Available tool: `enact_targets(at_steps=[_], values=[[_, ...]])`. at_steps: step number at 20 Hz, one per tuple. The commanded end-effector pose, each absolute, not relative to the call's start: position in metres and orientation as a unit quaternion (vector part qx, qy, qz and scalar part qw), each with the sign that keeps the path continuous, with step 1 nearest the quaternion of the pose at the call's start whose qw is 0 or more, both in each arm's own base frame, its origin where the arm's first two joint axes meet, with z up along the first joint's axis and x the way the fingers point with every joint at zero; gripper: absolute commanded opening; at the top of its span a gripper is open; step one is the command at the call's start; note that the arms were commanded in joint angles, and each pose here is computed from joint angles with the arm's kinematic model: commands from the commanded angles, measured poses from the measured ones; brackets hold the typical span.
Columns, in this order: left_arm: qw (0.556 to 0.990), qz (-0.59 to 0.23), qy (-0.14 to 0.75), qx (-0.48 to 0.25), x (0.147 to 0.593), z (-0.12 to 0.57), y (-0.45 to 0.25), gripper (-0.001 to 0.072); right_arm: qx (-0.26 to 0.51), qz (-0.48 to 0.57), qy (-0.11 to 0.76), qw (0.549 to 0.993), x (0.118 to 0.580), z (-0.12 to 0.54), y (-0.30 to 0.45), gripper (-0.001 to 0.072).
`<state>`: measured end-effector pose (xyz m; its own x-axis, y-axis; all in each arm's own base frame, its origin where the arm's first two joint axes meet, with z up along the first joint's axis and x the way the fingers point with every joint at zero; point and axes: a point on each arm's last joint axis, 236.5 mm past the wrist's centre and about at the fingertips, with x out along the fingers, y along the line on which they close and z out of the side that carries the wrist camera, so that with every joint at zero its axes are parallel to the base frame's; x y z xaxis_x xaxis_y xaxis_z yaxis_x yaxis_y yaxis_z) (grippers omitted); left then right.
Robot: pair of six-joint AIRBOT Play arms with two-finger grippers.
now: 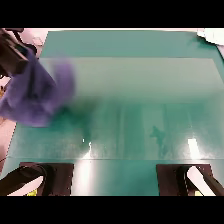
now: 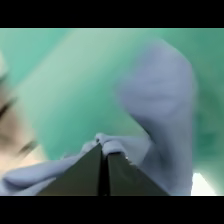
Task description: Fold the shirts.
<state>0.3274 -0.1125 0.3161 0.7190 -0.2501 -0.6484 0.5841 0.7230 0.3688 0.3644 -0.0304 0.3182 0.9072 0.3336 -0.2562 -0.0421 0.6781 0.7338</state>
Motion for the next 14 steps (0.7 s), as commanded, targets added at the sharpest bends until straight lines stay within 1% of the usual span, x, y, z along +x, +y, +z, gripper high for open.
enact_targets(at_steps=[1, 5, 7, 10, 14], values=[[0.865, -0.342, 0.286, 0.229, 0.308, 0.307, -0.165, 0.0021, 0.399, 0.122, 0.229, 0.879, 0.373, 0.275, -0.008, 0.0015], [0.849, -0.424, 0.251, 0.191, 0.298, 0.31, -0.207, 0.0022, 0.395, 0.13, 0.23, 0.88, 0.381, 0.266, 0.002, 0.0015], [0.835, -0.466, 0.248, 0.155, 0.296, 0.305, -0.231, 0.0022, 0.392, 0.127, 0.225, 0.883, 0.382, 0.267, 0.0, 0.0015], [0.797, -0.513, 0.297, 0.118, 0.293, 0.264, -0.263, 0.0023, 0.395, 0.113, 0.219, 0.885, 0.382, 0.266, -0.013, 0.0015], [0.75, -0.55, 0.358, 0.088, 0.284, 0.194, -0.309, 0.0023, 0.39, 0.094, 0.212, 0.891, 0.379, 0.265, -0.032, 0.0015]])
